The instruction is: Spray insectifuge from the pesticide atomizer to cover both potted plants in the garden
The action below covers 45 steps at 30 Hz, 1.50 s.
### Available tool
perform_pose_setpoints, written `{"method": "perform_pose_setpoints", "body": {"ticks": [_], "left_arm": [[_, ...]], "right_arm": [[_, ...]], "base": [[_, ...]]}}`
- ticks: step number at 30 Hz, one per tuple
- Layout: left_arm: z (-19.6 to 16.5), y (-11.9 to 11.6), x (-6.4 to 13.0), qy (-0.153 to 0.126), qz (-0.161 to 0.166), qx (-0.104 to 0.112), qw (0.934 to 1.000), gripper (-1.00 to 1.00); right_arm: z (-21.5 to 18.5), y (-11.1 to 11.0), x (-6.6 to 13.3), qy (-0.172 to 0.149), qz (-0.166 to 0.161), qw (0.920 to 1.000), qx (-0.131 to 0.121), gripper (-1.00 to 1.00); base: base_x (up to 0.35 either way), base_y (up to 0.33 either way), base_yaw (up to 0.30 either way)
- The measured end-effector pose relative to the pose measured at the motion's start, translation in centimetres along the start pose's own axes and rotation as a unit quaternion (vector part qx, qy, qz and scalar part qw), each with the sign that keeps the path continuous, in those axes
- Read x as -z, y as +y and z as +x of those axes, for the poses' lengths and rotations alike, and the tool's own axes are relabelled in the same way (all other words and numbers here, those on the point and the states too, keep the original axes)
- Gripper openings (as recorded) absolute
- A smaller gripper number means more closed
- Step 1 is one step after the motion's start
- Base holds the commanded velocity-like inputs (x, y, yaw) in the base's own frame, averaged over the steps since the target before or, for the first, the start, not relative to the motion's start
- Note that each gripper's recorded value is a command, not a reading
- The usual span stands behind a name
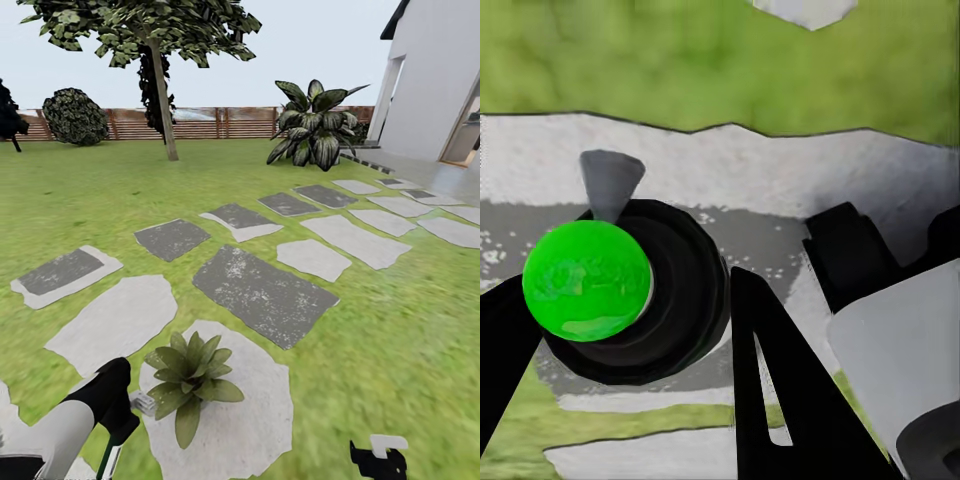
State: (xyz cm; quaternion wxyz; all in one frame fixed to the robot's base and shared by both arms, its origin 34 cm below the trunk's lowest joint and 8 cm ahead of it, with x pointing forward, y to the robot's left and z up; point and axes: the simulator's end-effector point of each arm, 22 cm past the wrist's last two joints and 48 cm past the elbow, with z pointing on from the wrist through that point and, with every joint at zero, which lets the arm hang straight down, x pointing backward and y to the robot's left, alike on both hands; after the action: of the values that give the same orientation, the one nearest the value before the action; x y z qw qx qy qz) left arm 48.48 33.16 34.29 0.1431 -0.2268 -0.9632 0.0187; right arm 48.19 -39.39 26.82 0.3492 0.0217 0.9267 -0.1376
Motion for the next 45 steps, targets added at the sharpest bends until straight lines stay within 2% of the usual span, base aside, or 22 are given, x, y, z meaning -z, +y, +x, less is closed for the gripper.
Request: {"method": "perform_pose_setpoints", "body": {"ticks": [11,15,17,25,32,39,45], "left_arm": [[-0.5,-0.2,0.3,0.0,-0.001,-0.004,1.0,-1.0],[-1.9,0.2,1.7,-0.014,-0.006,-0.005,0.9999,-1.0],[-2.7,-0.4,2.1,-0.02,-0.003,-0.009,0.9997,-1.0],[-4.0,-2.3,2.2,-0.026,0.005,-0.023,0.9994,-1.0],[-3.7,-1.7,2.2,-0.023,0.0,-0.02,0.9995,-1.0],[-3.5,-1.4,2.2,-0.023,-0.001,-0.017,0.9996,-1.0],[-3.0,-1.2,1.9,-0.019,-0.001,-0.015,0.9997,-1.0]], "right_arm": [[0.0,-0.1,0.0,0.001,0.0,1.0,0.0,1.0],[0.0,0.0,0.0,0.0,0.0,1.0,0.0,1.0],[0.1,-0.1,0.0,0.0,0.001,1.0,0.0,1.0],[0.1,-0.3,0.0,0.001,0.001,1.0,0.002,1.0],[0.1,-0.2,0.0,0.001,0.001,1.0,0.001,1.0],[0.0,0.1,0.0,0.0,0.0,1.0,0.0,1.0],[0.1,0.1,0.0,0.001,0.0,1.0,0.0,1.0]], "base": [[0.008,-0.007,0.271],[0.067,-0.103,0.102],[0.132,-0.224,0.012],[-0.017,-0.262,0.001],[-0.178,-0.238,0.016],[0.089,-0.238,0.26],[0.056,-0.028,0.276]]}}
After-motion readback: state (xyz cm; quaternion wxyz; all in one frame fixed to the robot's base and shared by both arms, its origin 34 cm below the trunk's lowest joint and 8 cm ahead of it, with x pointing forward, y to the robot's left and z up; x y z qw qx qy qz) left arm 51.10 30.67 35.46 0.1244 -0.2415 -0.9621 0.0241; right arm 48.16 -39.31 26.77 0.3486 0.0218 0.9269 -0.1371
